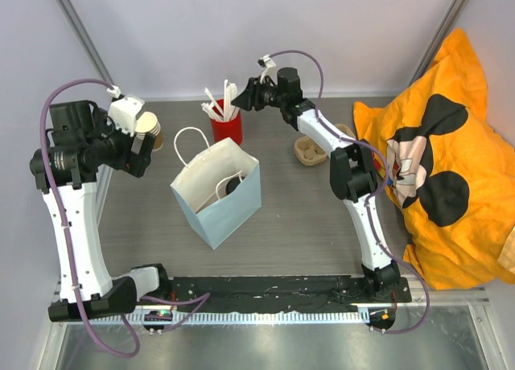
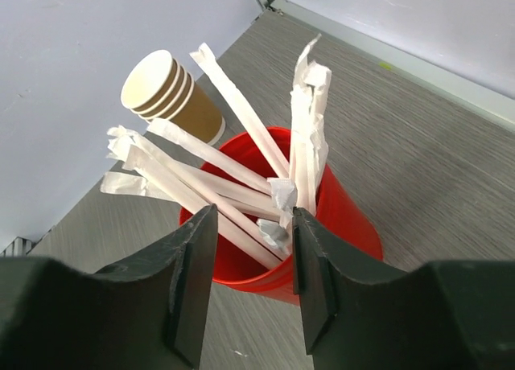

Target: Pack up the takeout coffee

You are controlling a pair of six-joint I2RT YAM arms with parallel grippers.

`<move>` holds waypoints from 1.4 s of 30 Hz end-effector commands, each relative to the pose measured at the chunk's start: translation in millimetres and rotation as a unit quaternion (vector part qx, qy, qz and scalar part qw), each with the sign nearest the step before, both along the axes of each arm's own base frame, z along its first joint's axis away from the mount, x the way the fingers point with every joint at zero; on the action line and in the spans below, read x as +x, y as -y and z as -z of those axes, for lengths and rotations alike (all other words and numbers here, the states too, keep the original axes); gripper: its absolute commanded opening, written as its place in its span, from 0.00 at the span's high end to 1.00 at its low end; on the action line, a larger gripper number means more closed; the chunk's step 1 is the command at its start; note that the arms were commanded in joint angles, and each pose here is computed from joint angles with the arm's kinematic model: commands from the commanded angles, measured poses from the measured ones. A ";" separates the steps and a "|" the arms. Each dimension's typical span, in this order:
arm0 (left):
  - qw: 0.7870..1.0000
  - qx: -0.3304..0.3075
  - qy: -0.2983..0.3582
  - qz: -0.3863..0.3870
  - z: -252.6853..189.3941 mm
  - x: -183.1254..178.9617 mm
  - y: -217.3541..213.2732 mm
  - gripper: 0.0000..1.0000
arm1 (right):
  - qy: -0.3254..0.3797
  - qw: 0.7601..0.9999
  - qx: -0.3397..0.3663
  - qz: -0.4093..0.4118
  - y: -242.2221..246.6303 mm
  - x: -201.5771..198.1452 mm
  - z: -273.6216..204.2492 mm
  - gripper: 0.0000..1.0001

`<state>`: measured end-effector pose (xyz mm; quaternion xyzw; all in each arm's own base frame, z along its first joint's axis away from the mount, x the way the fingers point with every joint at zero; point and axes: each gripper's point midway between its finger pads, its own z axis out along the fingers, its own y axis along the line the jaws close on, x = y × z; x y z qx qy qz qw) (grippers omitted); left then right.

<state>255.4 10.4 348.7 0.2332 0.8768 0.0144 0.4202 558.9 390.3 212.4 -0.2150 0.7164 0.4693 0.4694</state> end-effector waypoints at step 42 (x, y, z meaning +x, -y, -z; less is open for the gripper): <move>0.999 -0.044 0.010 0.012 -10.4 9.0 10.8 0.00 | 0.094 0.996 -0.014 -0.001 -7.5 0.6 -38.2 0.69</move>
